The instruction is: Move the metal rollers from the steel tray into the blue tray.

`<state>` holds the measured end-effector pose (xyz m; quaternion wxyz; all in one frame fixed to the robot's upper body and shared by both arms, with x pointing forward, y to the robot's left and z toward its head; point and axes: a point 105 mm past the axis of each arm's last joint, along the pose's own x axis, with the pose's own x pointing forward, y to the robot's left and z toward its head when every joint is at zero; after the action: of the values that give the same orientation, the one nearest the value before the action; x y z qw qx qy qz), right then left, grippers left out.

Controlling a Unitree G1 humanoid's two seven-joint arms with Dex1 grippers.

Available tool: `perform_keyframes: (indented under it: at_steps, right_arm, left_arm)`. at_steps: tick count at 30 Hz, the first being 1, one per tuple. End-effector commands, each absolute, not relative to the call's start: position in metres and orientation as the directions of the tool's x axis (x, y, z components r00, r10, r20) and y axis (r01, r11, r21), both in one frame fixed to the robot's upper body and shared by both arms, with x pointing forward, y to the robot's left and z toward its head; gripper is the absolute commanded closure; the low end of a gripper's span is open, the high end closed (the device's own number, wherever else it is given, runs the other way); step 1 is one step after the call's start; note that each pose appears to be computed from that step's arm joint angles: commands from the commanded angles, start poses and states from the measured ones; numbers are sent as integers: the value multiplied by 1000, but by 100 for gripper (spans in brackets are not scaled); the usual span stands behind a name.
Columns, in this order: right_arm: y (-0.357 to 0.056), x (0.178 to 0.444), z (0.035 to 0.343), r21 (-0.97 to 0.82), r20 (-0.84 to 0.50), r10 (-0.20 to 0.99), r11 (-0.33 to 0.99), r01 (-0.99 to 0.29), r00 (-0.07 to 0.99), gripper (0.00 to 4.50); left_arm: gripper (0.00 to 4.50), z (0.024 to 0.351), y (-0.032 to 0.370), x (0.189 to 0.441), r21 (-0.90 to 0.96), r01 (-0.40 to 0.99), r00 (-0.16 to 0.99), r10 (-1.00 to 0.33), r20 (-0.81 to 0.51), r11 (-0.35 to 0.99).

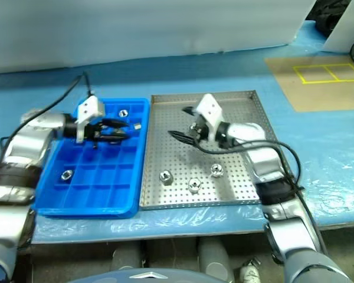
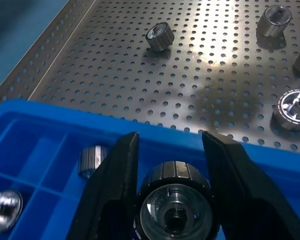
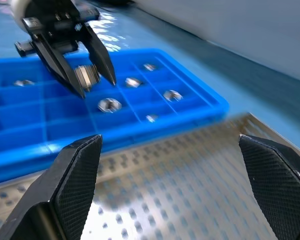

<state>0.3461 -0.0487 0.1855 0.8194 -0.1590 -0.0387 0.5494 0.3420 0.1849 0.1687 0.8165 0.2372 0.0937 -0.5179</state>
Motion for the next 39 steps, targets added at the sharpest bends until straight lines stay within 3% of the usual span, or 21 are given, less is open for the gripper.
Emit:
perform_keyframes:
  at_steps: [1,6,12,16,28,39]
  right_arm:
    - [-22,343,185,-362,-137,957,193,-912,257,0]
    - [1,345,181,-354,-152,978,81,-932,143,0]
    - [12,348,181,-362,-157,984,23,-932,85,0]
    - [13,348,178,-364,-159,984,11,-931,73,0]
    - [-3,348,171,-362,-167,977,66,-930,135,0]
    - [-13,347,166,-356,-174,967,113,-928,185,0]
  left_arm:
    - [283,193,197,325,348,834,537,-774,-335,428]
    - [283,178,205,293,310,800,598,-726,-339,514]
    - [283,159,210,282,283,756,655,-672,-346,591]
    - [283,157,208,288,291,737,676,-662,-324,611]
    - [283,144,204,337,343,687,725,-637,-262,641]
    - [283,132,197,356,360,677,732,-634,-248,642]
